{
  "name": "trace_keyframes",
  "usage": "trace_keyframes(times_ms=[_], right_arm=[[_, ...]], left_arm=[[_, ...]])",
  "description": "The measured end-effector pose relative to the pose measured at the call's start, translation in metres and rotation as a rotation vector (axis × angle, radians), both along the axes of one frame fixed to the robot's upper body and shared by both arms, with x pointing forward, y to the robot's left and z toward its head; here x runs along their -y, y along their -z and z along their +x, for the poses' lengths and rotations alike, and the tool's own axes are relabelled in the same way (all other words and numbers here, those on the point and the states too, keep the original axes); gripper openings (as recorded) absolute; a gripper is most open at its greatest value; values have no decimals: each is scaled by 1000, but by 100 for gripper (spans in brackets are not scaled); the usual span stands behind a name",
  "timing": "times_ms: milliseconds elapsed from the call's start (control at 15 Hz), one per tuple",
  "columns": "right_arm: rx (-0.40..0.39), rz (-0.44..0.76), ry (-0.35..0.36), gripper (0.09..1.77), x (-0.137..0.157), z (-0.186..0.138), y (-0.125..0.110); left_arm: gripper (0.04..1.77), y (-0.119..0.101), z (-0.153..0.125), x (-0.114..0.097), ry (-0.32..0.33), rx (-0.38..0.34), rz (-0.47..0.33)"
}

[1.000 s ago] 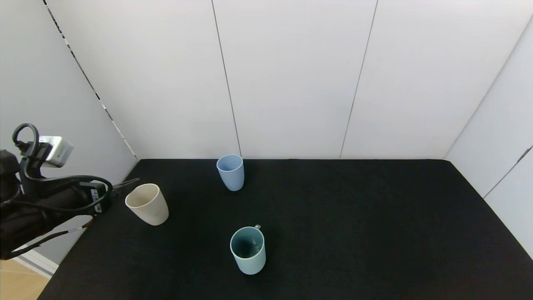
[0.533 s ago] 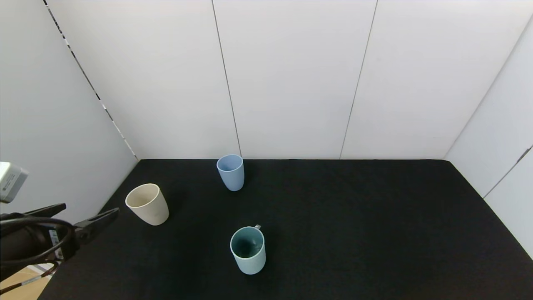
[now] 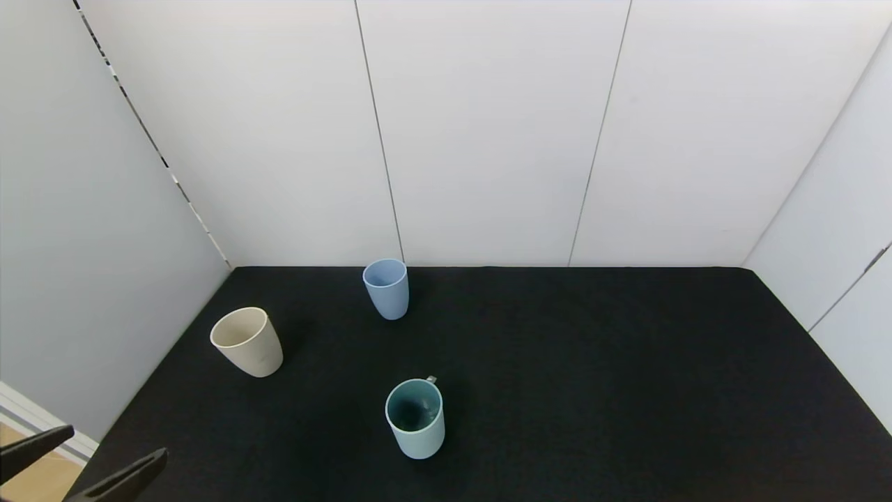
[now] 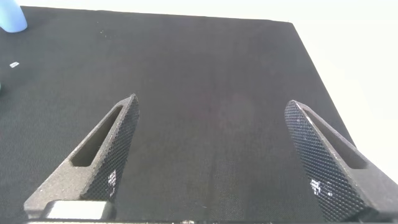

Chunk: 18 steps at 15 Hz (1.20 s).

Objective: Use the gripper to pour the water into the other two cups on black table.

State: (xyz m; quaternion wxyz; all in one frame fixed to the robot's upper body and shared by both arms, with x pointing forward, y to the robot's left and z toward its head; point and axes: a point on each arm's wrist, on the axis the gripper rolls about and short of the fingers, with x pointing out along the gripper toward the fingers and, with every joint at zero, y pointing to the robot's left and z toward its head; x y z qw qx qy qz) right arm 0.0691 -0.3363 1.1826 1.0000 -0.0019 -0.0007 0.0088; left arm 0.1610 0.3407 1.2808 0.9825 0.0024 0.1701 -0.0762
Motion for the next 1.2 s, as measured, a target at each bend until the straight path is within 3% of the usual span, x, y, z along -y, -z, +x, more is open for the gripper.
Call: trace_keyframes(times_ms=[400, 667, 1200], right_arm=[[0, 0, 1, 171, 0, 0, 0], [0, 0, 0, 171, 0, 0, 0], [0, 0, 1, 171, 0, 0, 0]], left_arm=[[172, 10, -48, 11, 34, 48, -6], [172, 28, -76, 17, 86, 56, -15], [172, 41, -87, 17, 84, 88, -17]])
